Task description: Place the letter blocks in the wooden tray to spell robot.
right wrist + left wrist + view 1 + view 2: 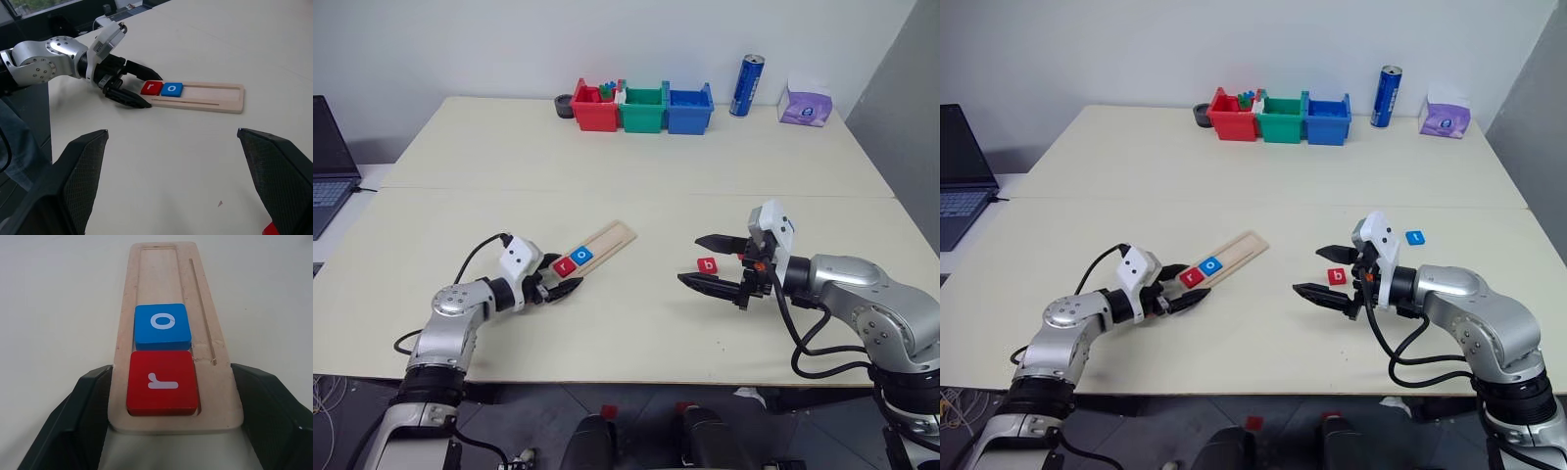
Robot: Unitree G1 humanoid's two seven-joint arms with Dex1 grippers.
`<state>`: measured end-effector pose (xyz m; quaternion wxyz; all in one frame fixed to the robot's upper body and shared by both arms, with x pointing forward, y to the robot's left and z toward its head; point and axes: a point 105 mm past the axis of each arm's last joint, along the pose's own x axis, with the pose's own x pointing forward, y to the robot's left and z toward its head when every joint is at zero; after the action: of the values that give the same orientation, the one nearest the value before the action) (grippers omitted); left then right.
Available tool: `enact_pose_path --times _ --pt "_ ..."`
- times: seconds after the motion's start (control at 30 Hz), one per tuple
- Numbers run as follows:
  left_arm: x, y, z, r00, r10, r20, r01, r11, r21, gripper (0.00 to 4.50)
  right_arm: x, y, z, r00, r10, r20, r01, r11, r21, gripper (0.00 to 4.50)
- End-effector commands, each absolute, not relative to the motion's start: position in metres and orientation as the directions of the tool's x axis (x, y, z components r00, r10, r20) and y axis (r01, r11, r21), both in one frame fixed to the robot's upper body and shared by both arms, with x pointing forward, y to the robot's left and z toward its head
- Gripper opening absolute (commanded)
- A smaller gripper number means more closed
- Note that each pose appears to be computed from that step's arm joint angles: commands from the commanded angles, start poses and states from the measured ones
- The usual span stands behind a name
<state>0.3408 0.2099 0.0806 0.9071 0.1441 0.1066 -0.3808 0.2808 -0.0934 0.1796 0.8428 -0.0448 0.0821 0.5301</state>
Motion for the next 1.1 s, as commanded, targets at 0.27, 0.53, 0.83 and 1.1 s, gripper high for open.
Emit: enact_pose_path --times 0.27,0.53,0.83,1.1 --pt "0.306 0.164 0.089 0.277 -0.876 -0.395 0.958 0.220 0.185 3.39 0.269 -0.110 0.179 0.376 0.894 -0.243 -0.926 0.369 -0.078 4.50" --pt "0.321 0.154 0.089 0.120 -0.893 -0.434 0.981 0.039 0.192 3.39 0.275 -0.112 0.182 0.388 0.891 -0.235 -0.922 0.375 -0.101 4.50" --pt "0.334 0.143 0.082 0.062 -0.885 -0.461 0.974 -0.047 0.221 3.39 0.272 -0.112 0.181 0.403 0.886 -0.232 -0.915 0.388 -0.106 4.50" --pt "0.333 0.137 0.079 0.043 -0.892 -0.449 0.971 -0.069 0.230 3.39 0.270 -0.111 0.181 0.407 0.884 -0.229 -0.913 0.393 -0.106 4.50"
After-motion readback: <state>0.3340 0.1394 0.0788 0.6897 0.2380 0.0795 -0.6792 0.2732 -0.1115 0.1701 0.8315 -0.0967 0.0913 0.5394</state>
